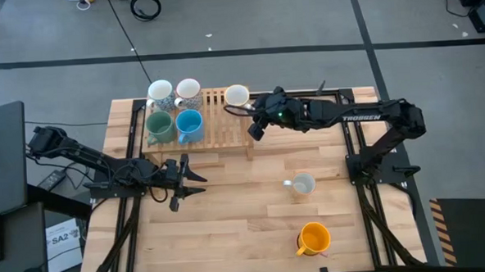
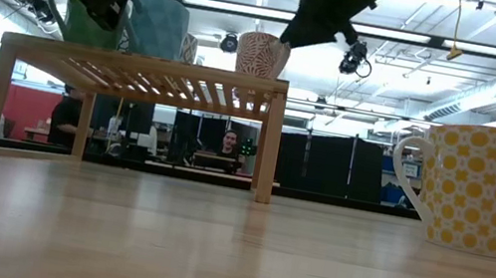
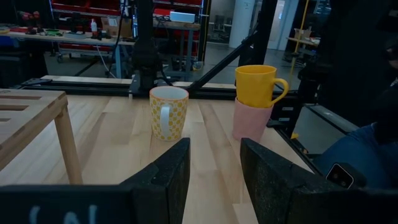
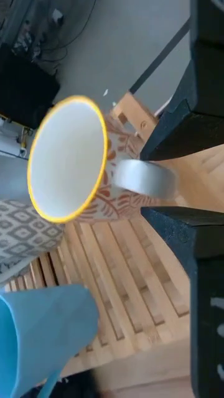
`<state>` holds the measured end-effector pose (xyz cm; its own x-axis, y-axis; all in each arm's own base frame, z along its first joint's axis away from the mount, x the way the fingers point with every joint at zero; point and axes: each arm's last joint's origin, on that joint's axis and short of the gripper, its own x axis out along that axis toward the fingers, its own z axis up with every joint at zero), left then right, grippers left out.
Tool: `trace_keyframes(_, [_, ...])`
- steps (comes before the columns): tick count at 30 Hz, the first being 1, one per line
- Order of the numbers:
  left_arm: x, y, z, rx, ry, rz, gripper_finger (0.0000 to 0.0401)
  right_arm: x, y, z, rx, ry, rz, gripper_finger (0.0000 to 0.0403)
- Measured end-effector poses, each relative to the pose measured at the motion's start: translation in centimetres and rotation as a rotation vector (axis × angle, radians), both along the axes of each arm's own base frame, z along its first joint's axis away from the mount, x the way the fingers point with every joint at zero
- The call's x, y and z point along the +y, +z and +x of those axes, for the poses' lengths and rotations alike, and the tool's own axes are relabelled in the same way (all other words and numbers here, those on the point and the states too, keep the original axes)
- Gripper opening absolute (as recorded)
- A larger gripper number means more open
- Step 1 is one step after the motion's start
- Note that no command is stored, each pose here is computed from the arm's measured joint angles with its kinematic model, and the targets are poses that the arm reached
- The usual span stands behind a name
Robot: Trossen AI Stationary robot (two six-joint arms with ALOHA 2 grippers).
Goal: Place coffee mugs
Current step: Adjust the white-orange patterned mug on the shelf
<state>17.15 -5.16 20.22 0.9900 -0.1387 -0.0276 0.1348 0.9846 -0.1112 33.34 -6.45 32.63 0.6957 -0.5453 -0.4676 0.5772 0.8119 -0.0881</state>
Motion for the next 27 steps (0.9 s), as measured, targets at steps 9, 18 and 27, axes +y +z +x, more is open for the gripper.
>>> trace_keyframes(9, [0.0,0.0,0.0,0.0,0.0,0.0,0.0148,-0.8,-0.8,0.7,-0.001,-0.027,-0.003,0.0135])
trace_keyframes(18, [0.0,0.0,0.0,0.0,0.0,0.0,0.0148,-1.2,-0.5,0.7,-0.041,-0.047,0.01,0.0134])
trace_keyframes(27, [0.0,0.0,0.0,0.0,0.0,0.0,0.0148,-1.3,-0.5,0.7,-0.042,-0.037,0.018,0.0099])
